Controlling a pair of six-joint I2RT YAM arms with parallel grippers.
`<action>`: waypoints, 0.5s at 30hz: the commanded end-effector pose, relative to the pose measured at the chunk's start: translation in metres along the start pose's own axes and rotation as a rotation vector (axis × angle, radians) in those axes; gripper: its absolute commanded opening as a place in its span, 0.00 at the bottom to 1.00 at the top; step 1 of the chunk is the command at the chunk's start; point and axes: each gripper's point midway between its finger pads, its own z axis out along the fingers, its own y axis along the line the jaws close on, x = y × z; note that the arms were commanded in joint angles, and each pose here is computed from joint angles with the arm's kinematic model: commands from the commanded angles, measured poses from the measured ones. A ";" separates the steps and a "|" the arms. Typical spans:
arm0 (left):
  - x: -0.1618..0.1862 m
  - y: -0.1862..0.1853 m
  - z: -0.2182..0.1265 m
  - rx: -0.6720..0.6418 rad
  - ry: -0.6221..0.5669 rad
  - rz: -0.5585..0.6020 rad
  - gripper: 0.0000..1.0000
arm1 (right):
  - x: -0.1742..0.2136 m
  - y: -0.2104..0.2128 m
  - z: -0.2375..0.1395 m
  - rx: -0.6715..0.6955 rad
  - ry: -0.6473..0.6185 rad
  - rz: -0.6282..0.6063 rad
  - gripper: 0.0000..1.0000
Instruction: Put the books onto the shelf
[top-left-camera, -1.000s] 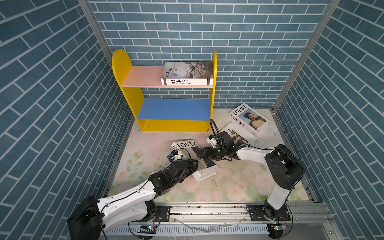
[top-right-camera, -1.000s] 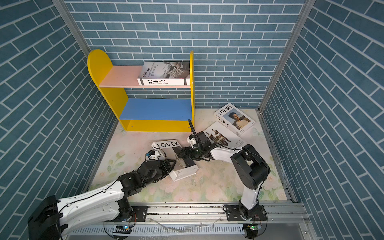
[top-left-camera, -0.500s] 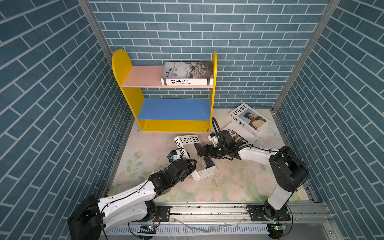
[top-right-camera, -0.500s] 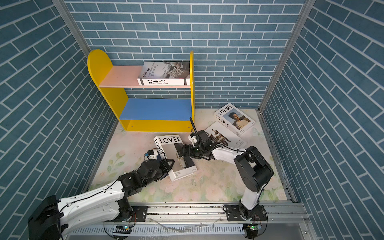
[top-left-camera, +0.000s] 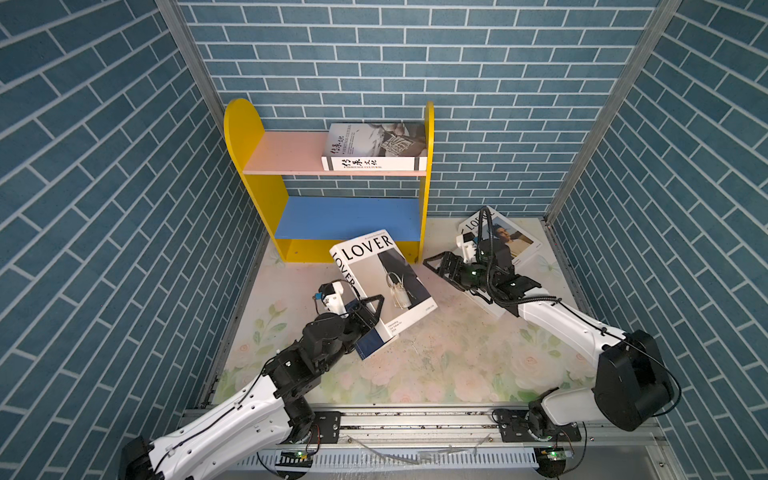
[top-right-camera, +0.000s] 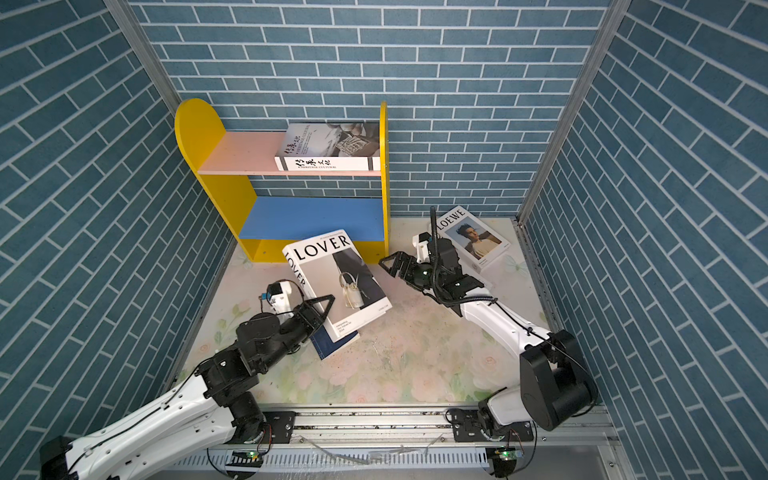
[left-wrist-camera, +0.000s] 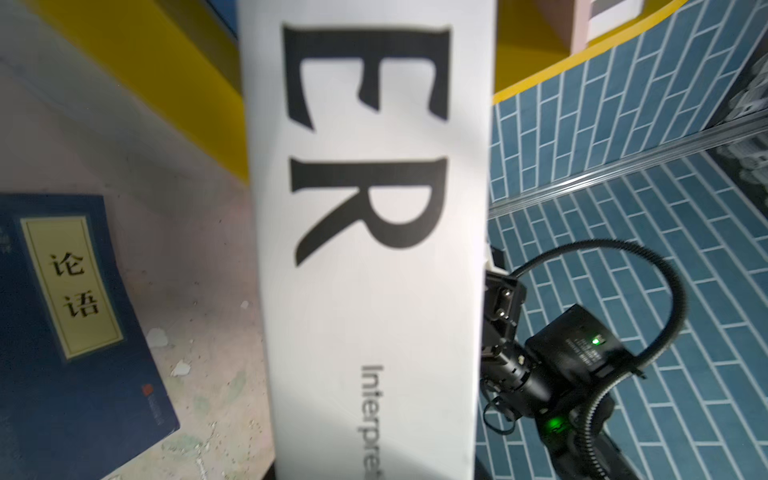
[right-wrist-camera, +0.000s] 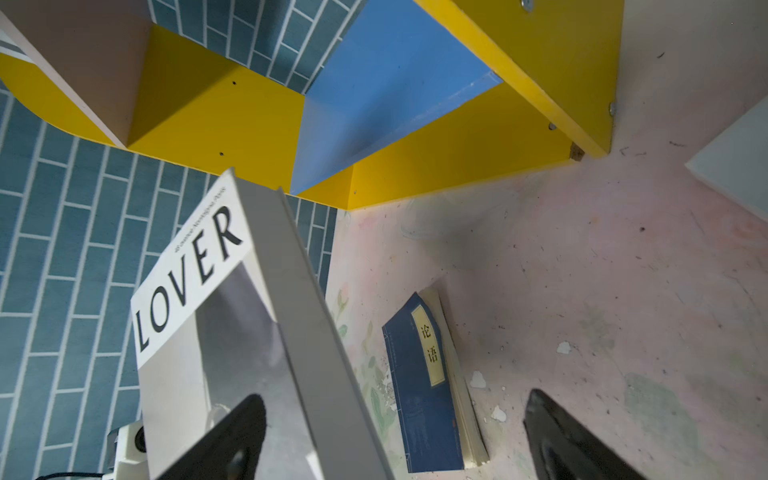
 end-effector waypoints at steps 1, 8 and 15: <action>-0.046 -0.030 -0.019 0.038 -0.151 0.029 0.37 | -0.009 0.023 -0.009 -0.094 -0.061 0.084 0.98; -0.097 -0.038 -0.017 0.045 -0.343 -0.034 0.36 | -0.032 0.051 -0.016 -0.231 -0.166 0.174 0.98; -0.116 -0.031 0.009 0.023 -0.406 -0.076 0.35 | -0.037 0.070 -0.012 -0.282 -0.181 0.168 0.99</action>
